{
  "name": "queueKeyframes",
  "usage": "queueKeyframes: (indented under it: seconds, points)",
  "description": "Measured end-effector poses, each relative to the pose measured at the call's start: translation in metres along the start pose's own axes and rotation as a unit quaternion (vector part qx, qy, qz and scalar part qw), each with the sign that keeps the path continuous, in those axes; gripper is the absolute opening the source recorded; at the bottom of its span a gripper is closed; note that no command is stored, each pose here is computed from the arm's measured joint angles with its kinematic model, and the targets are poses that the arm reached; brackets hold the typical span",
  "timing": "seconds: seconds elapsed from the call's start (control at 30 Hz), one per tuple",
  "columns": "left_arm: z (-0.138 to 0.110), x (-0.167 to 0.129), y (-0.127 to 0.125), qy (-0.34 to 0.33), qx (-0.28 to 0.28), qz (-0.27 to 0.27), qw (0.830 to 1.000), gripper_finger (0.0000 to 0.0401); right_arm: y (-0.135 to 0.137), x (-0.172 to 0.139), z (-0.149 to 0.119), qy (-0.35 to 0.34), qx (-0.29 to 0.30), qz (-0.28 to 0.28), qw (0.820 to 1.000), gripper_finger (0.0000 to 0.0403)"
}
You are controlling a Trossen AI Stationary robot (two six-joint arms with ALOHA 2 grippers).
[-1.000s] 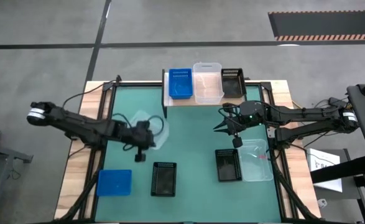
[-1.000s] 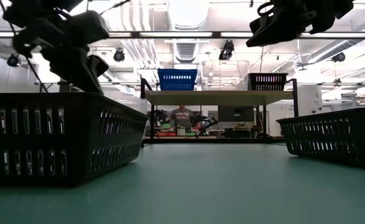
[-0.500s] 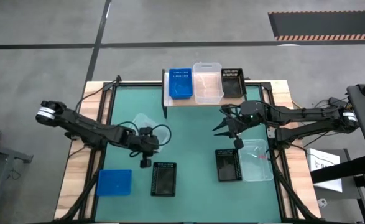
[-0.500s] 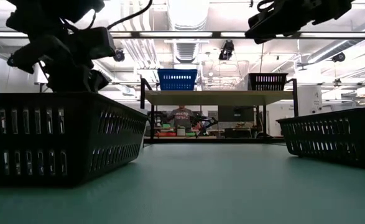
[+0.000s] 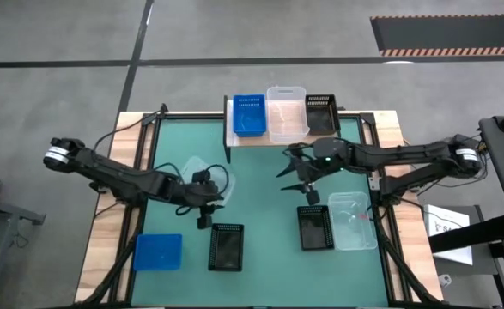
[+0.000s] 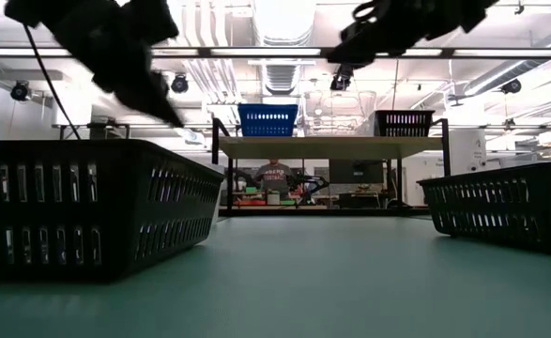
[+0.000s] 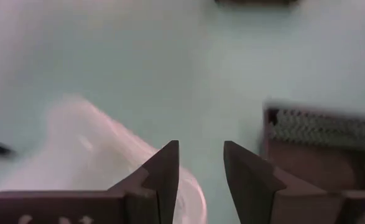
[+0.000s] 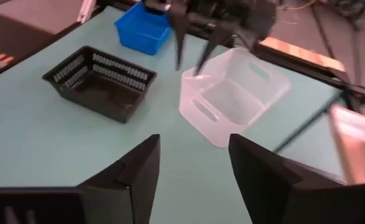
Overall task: Stack baskets on shelf by color
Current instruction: Stack the left transparent bin on the transparent bin on the shelf
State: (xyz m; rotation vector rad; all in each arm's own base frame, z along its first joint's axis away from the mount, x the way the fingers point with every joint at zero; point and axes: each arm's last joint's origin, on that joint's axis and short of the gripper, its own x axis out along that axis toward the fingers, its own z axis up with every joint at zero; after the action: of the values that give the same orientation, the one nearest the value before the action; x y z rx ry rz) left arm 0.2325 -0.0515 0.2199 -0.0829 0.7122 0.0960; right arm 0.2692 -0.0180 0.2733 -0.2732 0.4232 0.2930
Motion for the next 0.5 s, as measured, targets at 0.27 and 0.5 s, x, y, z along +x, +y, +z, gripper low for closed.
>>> queueKeyframes:
  seconds: [0.27,0.5]
  points:
    - [0.008,-0.022,-0.032,-0.146,0.124,0.187,0.963,0.0111,-0.015,0.045,0.013,0.019,-0.032,0.038,0.999,0.0184]
    - [0.011,-0.054,-0.035,-0.213,0.082,0.321,0.919,0.0111,-0.027,0.090,0.019,0.029,-0.037,0.088,0.995,0.0182]
